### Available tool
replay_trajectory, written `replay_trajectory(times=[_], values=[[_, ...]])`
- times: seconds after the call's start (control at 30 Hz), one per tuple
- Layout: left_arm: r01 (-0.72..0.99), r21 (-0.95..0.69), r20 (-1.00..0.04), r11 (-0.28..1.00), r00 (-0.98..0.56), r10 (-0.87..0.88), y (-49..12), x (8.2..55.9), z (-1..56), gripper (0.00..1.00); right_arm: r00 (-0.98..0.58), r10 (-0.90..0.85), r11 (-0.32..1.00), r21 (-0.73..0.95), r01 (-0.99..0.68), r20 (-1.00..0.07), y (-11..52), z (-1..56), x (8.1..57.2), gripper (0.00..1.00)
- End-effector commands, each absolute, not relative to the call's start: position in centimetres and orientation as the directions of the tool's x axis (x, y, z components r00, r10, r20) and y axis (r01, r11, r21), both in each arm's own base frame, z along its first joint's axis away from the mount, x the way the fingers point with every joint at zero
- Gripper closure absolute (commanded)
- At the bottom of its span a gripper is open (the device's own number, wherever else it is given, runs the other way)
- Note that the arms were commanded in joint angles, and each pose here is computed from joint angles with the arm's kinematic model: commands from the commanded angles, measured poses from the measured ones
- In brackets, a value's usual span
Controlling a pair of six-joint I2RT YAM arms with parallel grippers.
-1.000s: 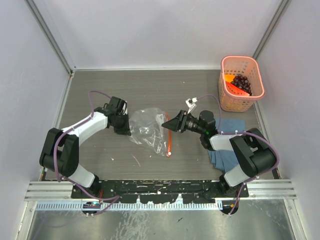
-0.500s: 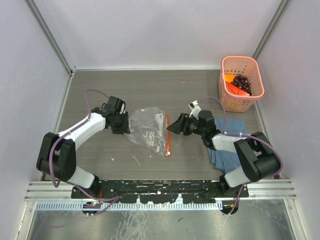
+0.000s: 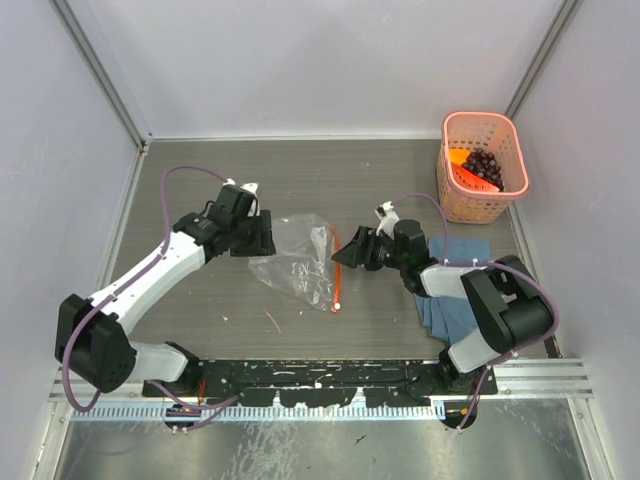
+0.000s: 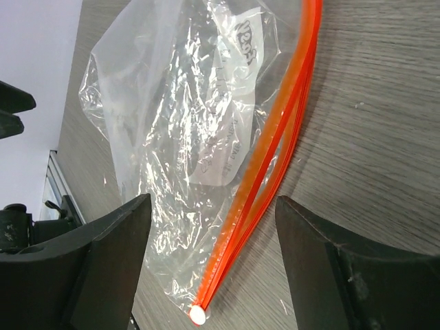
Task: Place the food in the zip-top bag and seal the zipper
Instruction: Pick up the zipper food storage bag at the center of the board.
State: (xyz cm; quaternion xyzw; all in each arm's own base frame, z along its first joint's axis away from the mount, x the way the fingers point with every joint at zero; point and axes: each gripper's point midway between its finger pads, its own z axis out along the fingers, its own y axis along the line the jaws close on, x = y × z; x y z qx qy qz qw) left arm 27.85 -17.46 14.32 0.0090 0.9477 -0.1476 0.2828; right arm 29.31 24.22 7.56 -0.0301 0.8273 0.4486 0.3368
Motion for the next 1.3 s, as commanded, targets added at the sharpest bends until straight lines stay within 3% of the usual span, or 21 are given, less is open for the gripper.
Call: replay_trajectory(times=[0.0,0.63,1.27], values=[[0.146,-0.339,-0.559,0.929,-0.825,-0.075,-20.1,29.5,15.6,0.47,-0.722,0.275,0.575,0.711,-0.405,-0.634,24.8,9.5,31.1,0.22],[0.079,-0.247,-0.448,0.966,-0.893,-0.042,-19.7,30.6,6.6,0.58,-0.757,0.294,0.503,0.768,-0.396,-0.583,26.3,8.9,31.7,0.21],[0.042,-0.249,-0.407,0.968,-0.911,-0.065,-19.4,30.4,4.0,0.63,-0.779,0.292,0.451,0.798,-0.399,-0.555,27.6,8.6,31.3,0.22]])
